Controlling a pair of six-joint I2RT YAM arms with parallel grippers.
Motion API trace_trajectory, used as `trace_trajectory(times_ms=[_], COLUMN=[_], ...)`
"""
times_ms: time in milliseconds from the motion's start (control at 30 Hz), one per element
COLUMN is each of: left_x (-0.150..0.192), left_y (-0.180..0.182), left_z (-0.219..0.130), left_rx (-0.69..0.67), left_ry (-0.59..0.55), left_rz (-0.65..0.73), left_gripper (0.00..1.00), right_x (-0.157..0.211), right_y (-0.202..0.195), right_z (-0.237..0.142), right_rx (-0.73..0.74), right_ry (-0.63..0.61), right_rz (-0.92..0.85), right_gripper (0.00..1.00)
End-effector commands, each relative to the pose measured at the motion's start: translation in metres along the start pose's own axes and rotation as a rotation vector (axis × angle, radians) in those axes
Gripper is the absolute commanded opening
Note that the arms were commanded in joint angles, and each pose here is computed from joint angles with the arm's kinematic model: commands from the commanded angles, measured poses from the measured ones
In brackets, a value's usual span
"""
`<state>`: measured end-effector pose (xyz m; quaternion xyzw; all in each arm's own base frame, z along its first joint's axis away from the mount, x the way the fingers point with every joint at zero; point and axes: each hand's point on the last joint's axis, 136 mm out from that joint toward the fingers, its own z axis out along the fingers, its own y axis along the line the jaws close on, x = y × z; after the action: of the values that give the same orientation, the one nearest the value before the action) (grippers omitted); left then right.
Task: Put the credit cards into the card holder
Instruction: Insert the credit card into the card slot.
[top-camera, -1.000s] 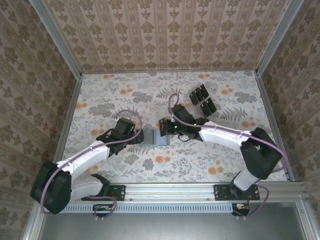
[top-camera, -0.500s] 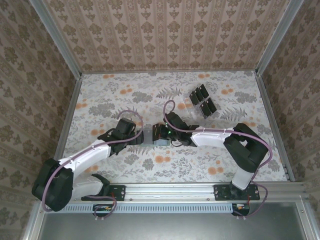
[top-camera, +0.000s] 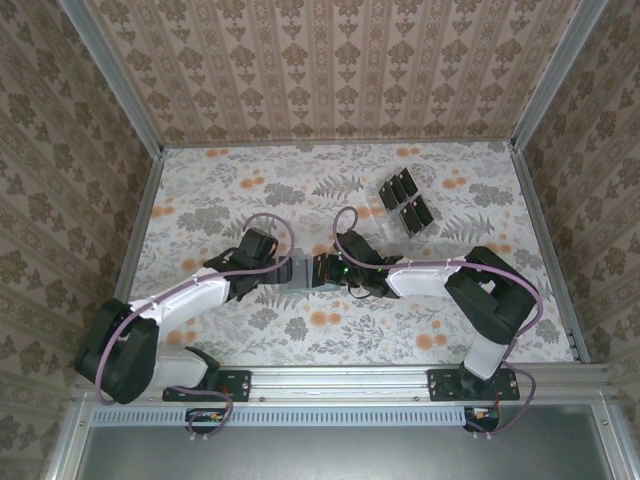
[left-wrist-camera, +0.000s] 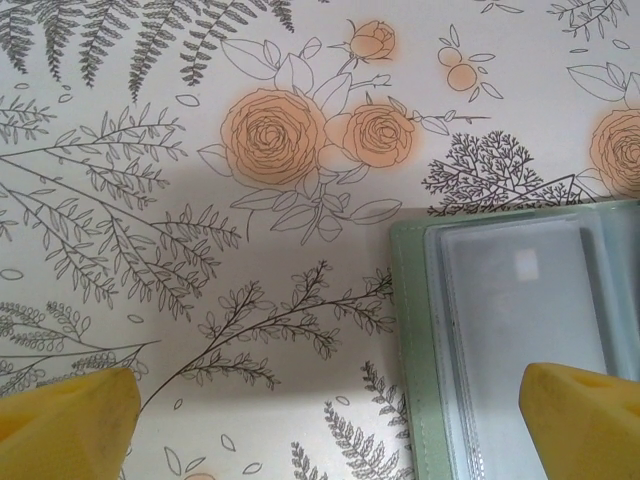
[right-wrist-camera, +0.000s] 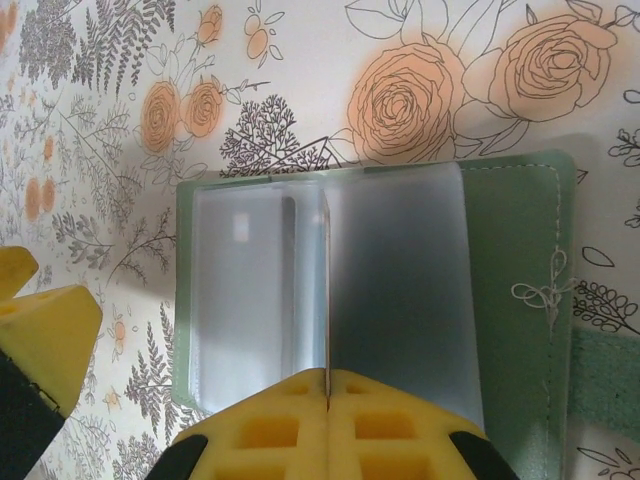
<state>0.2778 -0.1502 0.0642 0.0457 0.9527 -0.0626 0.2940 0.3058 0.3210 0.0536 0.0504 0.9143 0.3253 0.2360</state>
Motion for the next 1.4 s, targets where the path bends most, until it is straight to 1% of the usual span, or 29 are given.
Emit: trace_trajectory(times_ms=[0, 267, 600, 767, 900, 1033, 1233, 1367], left_x=[-0.006, 0.004, 0.027, 0.032, 0.035, 0.038, 0.039, 0.039], left_y=[-0.011, -0.015, 0.007, 0.013, 0.015, 0.018, 0.020, 0.020], left_z=[0.004, 0.023, 0.026, 0.028, 0.029, 0.030, 0.031, 0.032], left_rx=[0.027, -0.008, -0.095, -0.108, -0.115, -0.122, -0.126, -0.128], left_ry=[0.001, 0.041, 0.085, 0.094, 0.100, 0.107, 0.108, 0.109], left_rz=[0.037, 0.058, 0.063, 0.056, 0.056, 0.059, 0.057, 0.060], left_gripper=[1.00, 1.00, 1.00, 1.00, 1.00, 1.00, 1.00, 1.00], right_x=[0.003, 0.007, 0.006, 0.000, -0.008, -0.015, -0.019, -0.021], right_y=[-0.009, -0.013, -0.014, -0.013, -0.005, 0.012, 0.022, 0.020], right_z=[0.004, 0.006, 0.004, 0.001, -0.003, -0.009, -0.011, -0.008], right_rx=[0.006, 0.002, -0.004, -0.024, -0.088, -0.178, -0.239, -0.259], right_ry=[0.004, 0.009, 0.001, -0.008, -0.018, -0.030, -0.055, -0.070], right_rz=[0.022, 0.034, 0.046, 0.059, 0.065, 0.039, 0.005, -0.001], right_gripper=[0.00, 0.00, 0.00, 0.00, 0.00, 0.00, 0.00, 0.00])
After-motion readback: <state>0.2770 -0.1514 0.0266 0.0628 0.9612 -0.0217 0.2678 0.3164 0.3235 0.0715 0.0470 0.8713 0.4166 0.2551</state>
